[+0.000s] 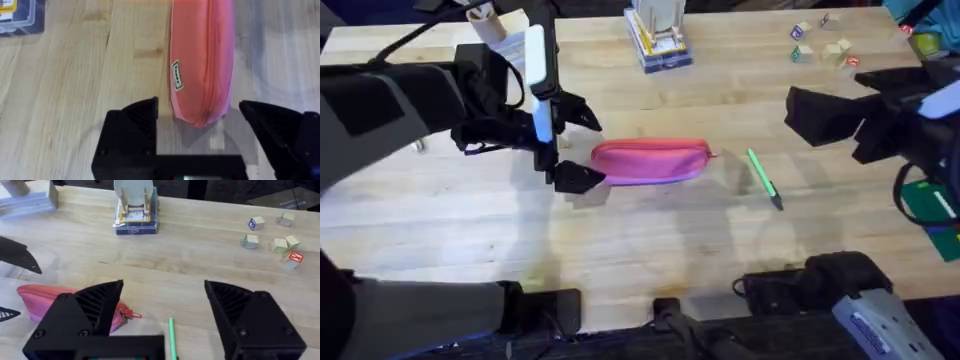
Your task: Unzip the bag, pick up the pens from the table one at a time and place them inside, then zip the bag closed.
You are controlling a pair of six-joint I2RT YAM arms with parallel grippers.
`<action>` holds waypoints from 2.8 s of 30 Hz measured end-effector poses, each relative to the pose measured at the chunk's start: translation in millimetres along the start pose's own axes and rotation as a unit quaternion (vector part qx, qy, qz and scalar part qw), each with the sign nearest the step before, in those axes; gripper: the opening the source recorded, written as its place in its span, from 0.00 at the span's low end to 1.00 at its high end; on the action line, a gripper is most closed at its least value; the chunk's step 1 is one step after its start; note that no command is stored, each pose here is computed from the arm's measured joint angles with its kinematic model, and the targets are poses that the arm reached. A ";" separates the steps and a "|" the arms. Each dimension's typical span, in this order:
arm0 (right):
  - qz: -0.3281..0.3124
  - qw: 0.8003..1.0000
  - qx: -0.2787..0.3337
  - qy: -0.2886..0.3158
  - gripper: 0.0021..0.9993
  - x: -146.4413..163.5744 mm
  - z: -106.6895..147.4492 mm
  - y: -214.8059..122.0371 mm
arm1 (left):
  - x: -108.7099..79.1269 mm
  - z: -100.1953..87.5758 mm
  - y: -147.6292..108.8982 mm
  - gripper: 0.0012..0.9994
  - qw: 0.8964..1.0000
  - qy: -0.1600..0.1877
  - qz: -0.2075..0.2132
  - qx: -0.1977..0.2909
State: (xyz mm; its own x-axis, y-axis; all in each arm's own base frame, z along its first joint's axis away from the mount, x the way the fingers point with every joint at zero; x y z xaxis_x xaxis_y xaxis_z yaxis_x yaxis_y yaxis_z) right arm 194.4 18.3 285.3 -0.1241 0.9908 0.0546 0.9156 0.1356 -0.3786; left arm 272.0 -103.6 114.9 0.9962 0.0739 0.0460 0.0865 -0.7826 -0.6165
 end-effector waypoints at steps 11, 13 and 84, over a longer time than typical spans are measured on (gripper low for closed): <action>0.000 1.000 0.000 0.000 1.00 0.0 0.1 0.0 | -0.1 -0.4 0.0 0.94 1.000 0.000 0.000 -0.002; 0.000 1.000 0.000 0.000 1.00 0.0 0.1 0.0 | 0.0 -0.8 0.0 0.75 1.000 0.002 0.000 -0.003; -0.311 0.836 0.176 -0.415 1.00 28.8 97.9 97.7 | 0.2 -1.4 0.2 0.04 1.000 0.005 0.000 -0.005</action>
State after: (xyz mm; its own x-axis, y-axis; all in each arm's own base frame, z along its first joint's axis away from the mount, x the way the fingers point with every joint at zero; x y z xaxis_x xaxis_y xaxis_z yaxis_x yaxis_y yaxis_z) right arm 242.8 60.3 159.5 -0.8918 0.3682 -0.2627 0.4231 0.4736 -0.7725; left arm 272.3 -104.5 115.9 0.9962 0.0681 0.0535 0.0866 -0.7885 -0.6089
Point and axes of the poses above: each hand's point on the last joint's axis, 136 mm out from that joint toward the fingers, its own y axis out along the fingers, its own x axis along the line the jaws close on, z = x × y, the point moved 4 cm from there along -y, back along the fingers, and after that the axes turned 2 degrees about y, right-handed, at the moved point
